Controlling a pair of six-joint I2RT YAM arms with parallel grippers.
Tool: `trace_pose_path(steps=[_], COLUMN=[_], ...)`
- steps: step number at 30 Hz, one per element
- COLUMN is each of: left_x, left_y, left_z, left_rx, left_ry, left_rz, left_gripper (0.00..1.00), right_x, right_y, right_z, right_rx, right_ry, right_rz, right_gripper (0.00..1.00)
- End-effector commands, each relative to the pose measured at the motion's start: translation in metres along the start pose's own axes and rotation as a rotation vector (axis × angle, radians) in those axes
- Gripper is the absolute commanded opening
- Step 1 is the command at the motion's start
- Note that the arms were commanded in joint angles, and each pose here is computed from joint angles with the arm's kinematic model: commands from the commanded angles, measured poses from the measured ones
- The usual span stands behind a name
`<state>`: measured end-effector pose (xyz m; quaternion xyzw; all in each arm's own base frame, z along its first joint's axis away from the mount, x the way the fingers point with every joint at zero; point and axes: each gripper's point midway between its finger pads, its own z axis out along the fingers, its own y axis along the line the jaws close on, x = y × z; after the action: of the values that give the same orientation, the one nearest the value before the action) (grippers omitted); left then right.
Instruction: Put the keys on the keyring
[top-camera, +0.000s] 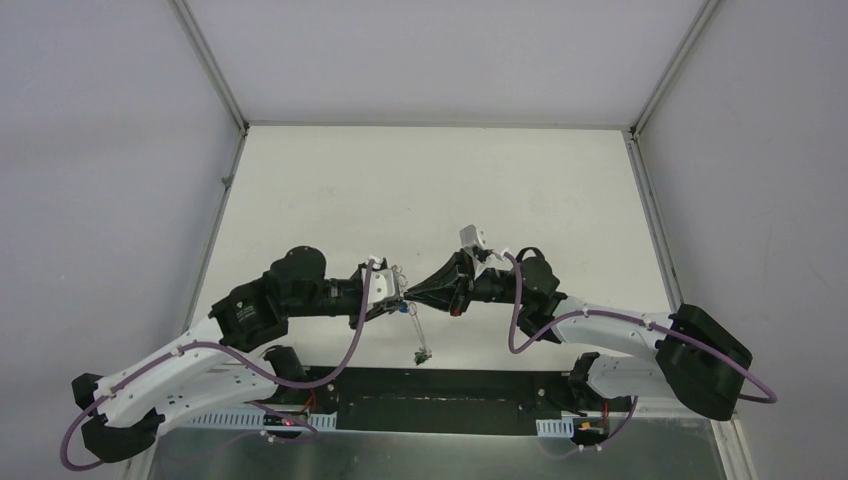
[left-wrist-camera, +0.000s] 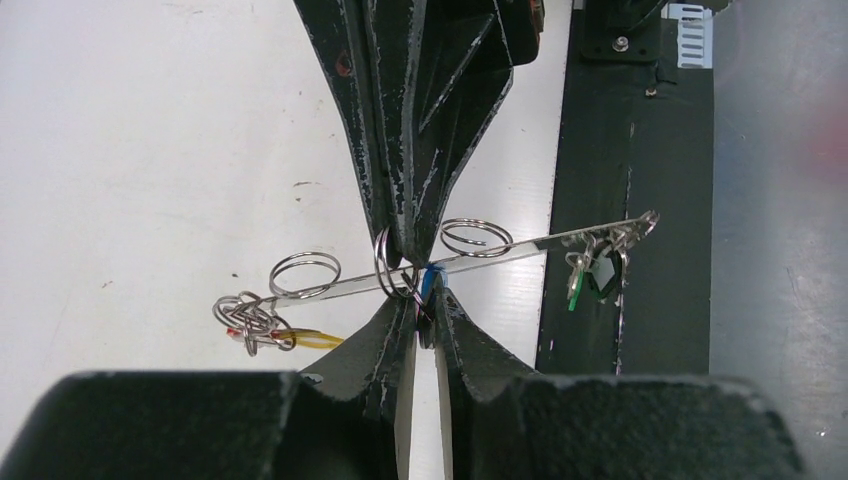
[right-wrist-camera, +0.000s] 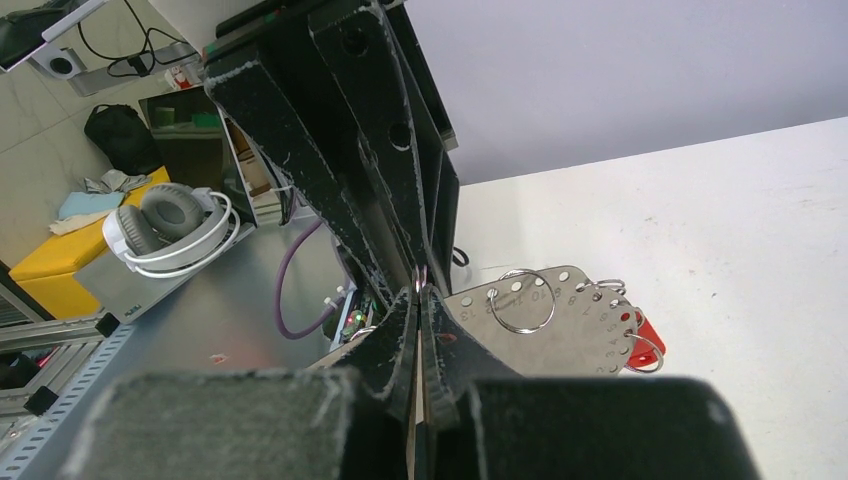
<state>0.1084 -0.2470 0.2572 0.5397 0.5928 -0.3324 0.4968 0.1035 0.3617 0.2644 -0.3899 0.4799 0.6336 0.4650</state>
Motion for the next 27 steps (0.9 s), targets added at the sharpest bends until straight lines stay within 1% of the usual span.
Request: trace_pose_path(steps=[1, 5, 10, 17, 19, 20, 21, 22, 27], left_x=[0.006, 0.001, -0.017, -0.028, -0.031, -0.032, -0.031, -0.031, -0.031], left_y=[-0.006, -0.003, -0.004, 0.001, 0.004, 0.006, 0.01, 0.011, 0.015], left_z=[0.008, 0.011, 0.008, -0.011, -0.015, -0.018, -0.019, -0.02, -0.02], left_rx=[0.041, 0.025, 0.008, -0.064, -0.09, -0.111, -0.134, -0.145, -0.167], left_ry=[0.028, 0.019, -0.07, -0.158, -0.174, -0.18, -0.179, -0.179, -0.16], left_rz=[-0.035, -0.064, -0.089, -0.12, -0.143, -0.167, -0.189, -0.202, -0.242], left_gripper=[0.13, 0.16, 0.21, 0.32, 0.38, 0.49, 0.55, 0.56, 0.59], right_x=[-0.026, -0.026, -0.026, -0.026, -0.027, -0.026, -0.026, -0.026, -0.026], right_y=[0.01, 0.01, 0.009, 0.011, 0.011, 0.011, 0.011, 0.011, 0.013], right_z=[0.001, 0.0, 0.0, -0.002, -0.003, -0.003, -0.004, -0.004, -0.007], right_rx=[-0.025, -0.021, -0.02, -0.017, -0.014, -0.013, -0.012, -0.01, -0.006], right_ry=[-0.085, -0.087, -0.087, -0.092, -0.094, -0.094, -0.094, -0.093, -0.09], right_rz=[-0.048, -0.048, -0.047, -0.049, -0.05, -0.05, -0.051, -0.051, -0.056], right_gripper=[0.0, 0.0, 0.0, 0.0, 0.0, 0.0, 0.0, 0.0, 0.0])
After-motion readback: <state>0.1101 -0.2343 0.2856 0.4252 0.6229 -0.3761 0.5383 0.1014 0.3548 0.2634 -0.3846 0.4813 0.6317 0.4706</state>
